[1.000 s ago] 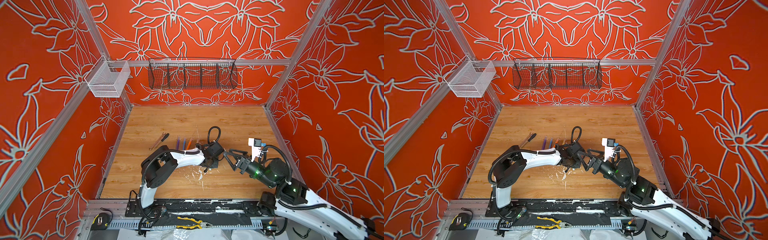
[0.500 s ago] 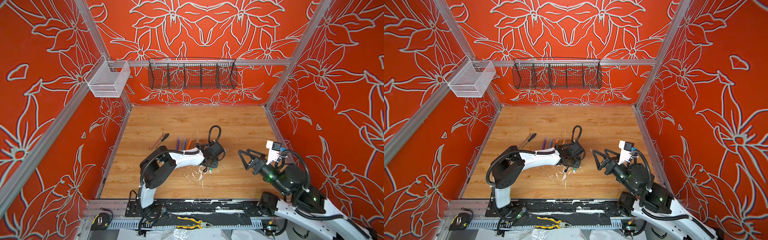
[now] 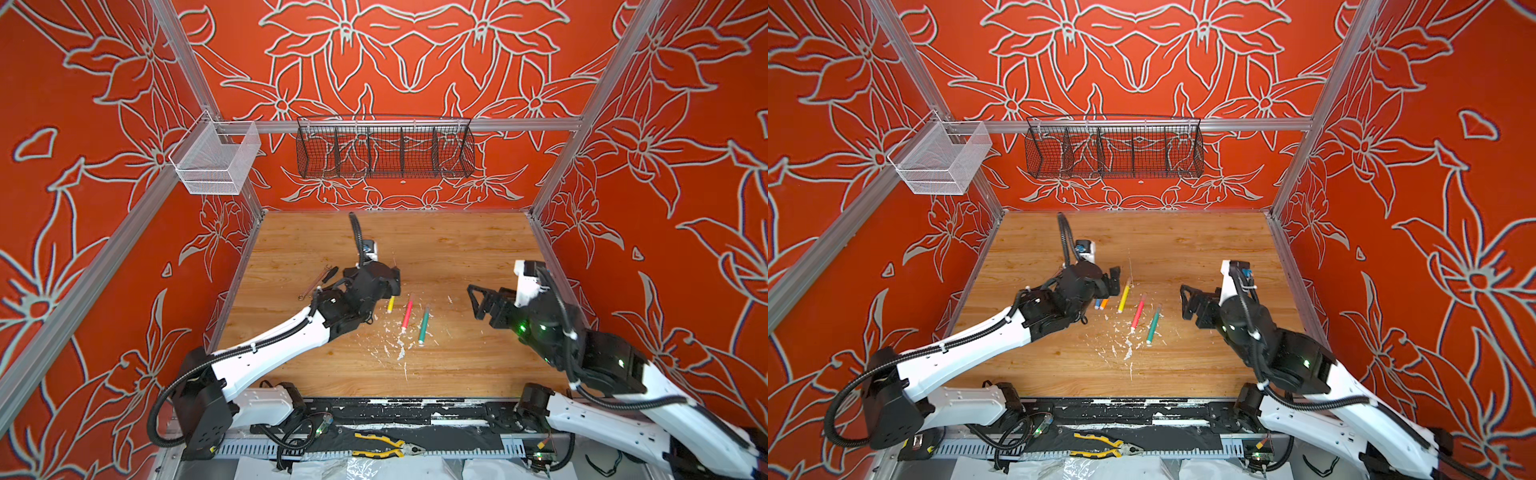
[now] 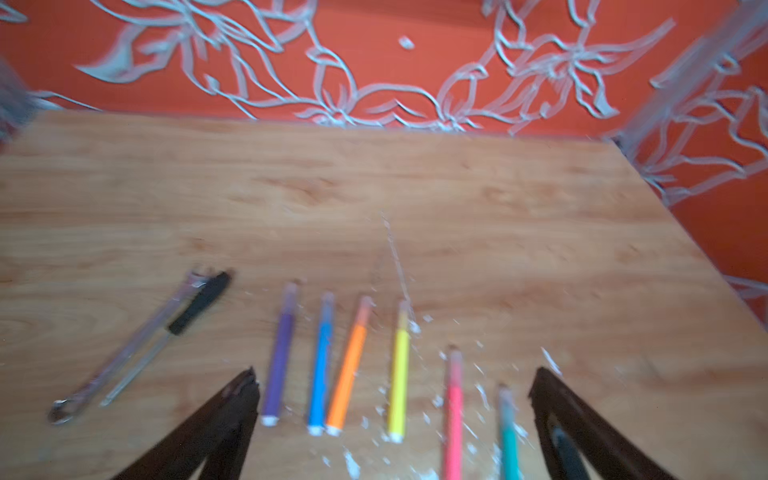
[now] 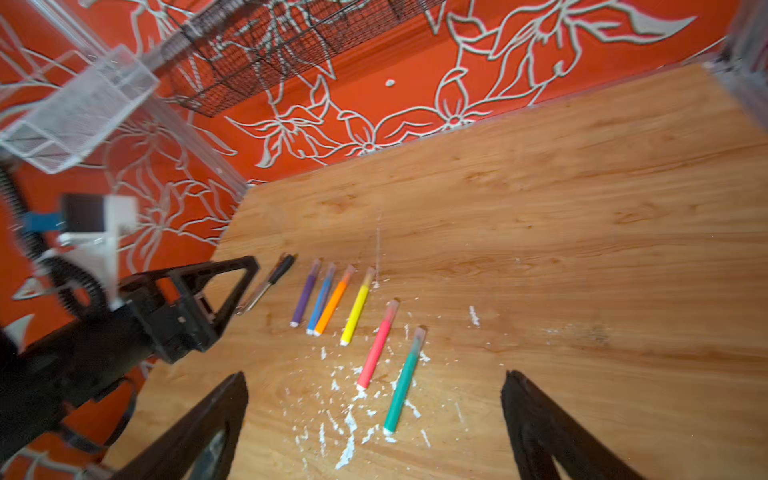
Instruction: Insert the pens into the pen caps
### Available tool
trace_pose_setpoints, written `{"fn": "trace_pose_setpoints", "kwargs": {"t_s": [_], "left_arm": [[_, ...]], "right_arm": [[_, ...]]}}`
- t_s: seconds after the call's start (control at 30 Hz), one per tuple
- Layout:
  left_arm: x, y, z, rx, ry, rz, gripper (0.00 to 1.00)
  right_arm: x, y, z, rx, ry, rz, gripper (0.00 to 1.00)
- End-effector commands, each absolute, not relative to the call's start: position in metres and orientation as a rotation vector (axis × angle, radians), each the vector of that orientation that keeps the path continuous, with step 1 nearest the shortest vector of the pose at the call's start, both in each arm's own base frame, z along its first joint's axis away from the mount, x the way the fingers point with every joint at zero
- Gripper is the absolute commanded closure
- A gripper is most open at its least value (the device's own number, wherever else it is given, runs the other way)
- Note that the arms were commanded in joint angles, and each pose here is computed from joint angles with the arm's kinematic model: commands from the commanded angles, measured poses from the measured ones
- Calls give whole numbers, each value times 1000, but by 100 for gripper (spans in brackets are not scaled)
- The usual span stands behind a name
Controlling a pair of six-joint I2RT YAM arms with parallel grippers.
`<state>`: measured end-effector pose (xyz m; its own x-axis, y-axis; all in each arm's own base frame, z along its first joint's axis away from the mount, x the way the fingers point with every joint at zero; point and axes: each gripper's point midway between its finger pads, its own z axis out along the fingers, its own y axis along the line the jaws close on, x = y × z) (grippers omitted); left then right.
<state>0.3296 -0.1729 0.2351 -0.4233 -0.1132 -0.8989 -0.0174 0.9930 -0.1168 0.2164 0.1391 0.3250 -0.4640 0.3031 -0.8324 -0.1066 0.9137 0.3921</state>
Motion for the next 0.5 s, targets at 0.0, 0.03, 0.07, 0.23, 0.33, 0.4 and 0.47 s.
{"fn": "trace_pose_setpoints", "kwargs": {"t_s": [0.0, 0.03, 0.07, 0.23, 0.33, 0.4, 0.47], "left_arm": [[338, -121, 230, -119, 1867, 133, 1], [341, -104, 224, -127, 1858, 188, 1], [343, -88, 215, -133, 1860, 249, 1], [336, -31, 173, -124, 1816, 565, 1], [329, -28, 138, -78, 1778, 492, 2], [324, -17, 147, -160, 1697, 516, 2], [327, -14, 142, -164, 1733, 497, 2]], "right_arm": [[244, 119, 338, 147, 1949, 140, 2], [255, 114, 339, 186, 1910, 62, 2], [268, 112, 341, 196, 1844, -19, 2], [315, 53, 305, 273, 1838, -261, 2], [331, 6, 260, 324, 1881, -428, 2], [335, -20, 226, 353, 1934, -509, 2], [340, -34, 187, 360, 2020, -451, 2]]}}
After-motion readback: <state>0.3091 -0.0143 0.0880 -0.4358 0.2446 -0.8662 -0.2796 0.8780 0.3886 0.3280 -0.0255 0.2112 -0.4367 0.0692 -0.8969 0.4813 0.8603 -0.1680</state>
